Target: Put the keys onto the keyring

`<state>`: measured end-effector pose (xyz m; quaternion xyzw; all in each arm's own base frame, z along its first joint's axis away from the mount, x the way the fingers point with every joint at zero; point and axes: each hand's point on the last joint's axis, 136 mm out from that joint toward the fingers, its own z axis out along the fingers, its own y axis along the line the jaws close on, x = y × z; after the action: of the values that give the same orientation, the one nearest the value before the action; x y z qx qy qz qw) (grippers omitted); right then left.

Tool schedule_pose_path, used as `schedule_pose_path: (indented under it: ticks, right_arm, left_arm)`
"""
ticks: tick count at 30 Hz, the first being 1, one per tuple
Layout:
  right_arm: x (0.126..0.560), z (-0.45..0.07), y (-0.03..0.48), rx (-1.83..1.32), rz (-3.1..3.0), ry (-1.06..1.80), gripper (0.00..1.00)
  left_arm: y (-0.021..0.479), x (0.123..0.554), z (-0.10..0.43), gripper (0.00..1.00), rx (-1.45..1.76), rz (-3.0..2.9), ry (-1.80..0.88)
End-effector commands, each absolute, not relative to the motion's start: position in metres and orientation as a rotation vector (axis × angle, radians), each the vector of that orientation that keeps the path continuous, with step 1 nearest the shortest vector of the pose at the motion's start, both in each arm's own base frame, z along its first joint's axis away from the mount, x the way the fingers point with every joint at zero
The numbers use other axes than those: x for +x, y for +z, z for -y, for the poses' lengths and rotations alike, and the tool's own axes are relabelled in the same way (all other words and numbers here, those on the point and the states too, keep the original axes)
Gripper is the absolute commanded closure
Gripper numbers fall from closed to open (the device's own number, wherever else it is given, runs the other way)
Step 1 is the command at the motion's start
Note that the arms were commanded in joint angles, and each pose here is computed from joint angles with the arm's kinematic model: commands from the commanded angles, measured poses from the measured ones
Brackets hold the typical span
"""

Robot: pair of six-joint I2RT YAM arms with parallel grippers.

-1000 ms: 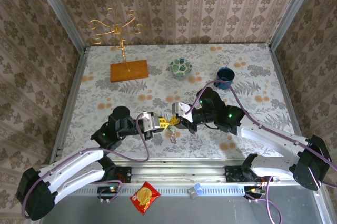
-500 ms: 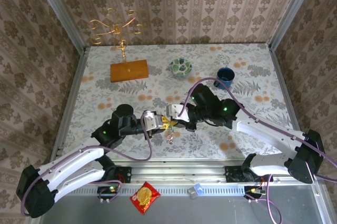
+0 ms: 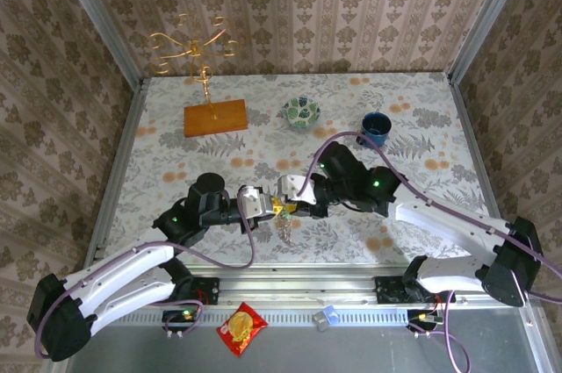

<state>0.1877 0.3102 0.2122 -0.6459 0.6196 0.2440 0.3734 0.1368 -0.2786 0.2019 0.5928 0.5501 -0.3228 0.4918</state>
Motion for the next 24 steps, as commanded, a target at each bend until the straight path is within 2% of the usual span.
schedule_pose_path:
  ticks: [1,10,20,24]
  right_arm:
    - [0.186,-0.311,0.230,-1.547,-1.558,0.741,0.76]
    - [0.185,-0.307,0.212,-1.549,-1.615,0.748,0.76]
    - [0.183,-0.304,0.212,-1.574,-1.614,0.748,0.99]
    - [0.184,-0.305,0.208,-1.578,-1.624,0.751,1.00]
  left_arm:
    - [0.224,0.136,0.281,1.00,1.398,-1.239,-0.787]
    - [0.225,0.133,0.282,1.00,1.389,-1.210,-0.804]
    - [0.225,0.132,0.282,1.00,1.385,-1.205,-0.807]
    - [0.230,0.131,0.283,1.00,1.381,-1.187,-0.819]
